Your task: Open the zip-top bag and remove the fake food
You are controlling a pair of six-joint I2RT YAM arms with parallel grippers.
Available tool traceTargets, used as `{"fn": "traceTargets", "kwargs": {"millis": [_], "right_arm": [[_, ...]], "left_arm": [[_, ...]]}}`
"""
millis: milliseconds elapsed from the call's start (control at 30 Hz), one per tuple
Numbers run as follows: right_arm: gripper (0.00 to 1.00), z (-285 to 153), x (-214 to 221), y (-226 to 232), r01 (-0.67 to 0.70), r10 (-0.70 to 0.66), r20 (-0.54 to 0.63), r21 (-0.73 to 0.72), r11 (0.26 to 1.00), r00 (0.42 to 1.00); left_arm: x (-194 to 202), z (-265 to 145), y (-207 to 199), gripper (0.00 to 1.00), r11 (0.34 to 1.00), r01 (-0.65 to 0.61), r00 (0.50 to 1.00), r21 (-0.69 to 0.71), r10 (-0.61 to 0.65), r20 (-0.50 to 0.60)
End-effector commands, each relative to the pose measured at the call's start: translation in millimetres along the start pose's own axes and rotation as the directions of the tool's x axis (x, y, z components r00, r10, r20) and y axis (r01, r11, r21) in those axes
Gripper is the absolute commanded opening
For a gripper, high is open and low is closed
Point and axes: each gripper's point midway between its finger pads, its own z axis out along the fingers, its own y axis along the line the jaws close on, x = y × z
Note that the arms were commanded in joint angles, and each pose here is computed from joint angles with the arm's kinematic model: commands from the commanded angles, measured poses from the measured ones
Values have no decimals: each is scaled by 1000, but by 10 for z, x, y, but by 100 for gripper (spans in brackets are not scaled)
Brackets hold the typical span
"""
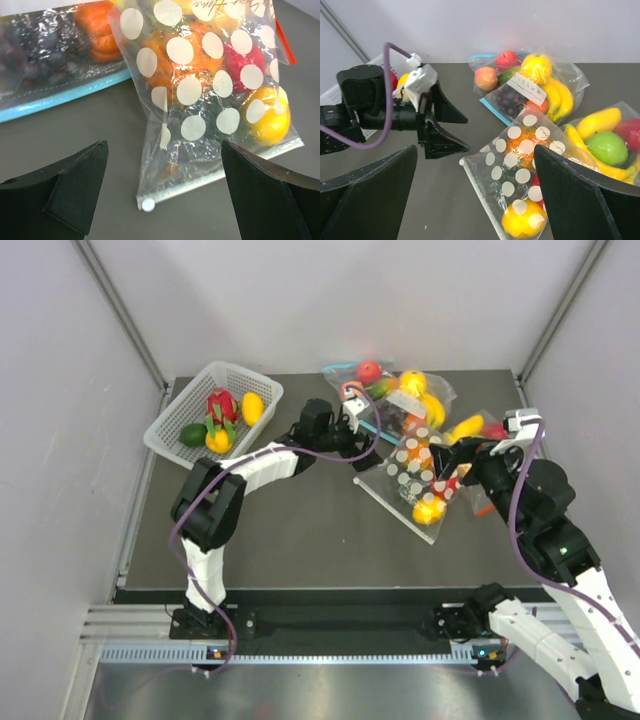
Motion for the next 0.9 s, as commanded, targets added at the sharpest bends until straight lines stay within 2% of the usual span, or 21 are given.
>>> {"fn": "traceTargets", "kwargs": {"millis": [0,100,300,700,767,867], "right_arm": [[100,6,-29,-25,22,-22,5,4,1000,1000],[100,27,0,-34,31,-31,-6,8,999,999],[100,1,-34,-19,28,-28,4,-1,1000,1000],[100,-56,37,-36,24,-24,7,-4,1000,1000],[100,-61,55,-51,26,-26,5,1,1000,1000],[100,-69,60,-63,28,-28,6,5,1000,1000]], "left_arm": [[-186,167,-50,99,991,-107,993,76,103,52],[-73,271,-64,99,987,-128,992,103,125,30],[234,443,-63,99,991,-69,997,115,73,-36],[557,643,-113,98,992,-9,995,126,22,-102],[588,670,-130,93,991,4,994,134,11,-109],[612,699,-148,65,988,36,992,147,-18,-124]]}}
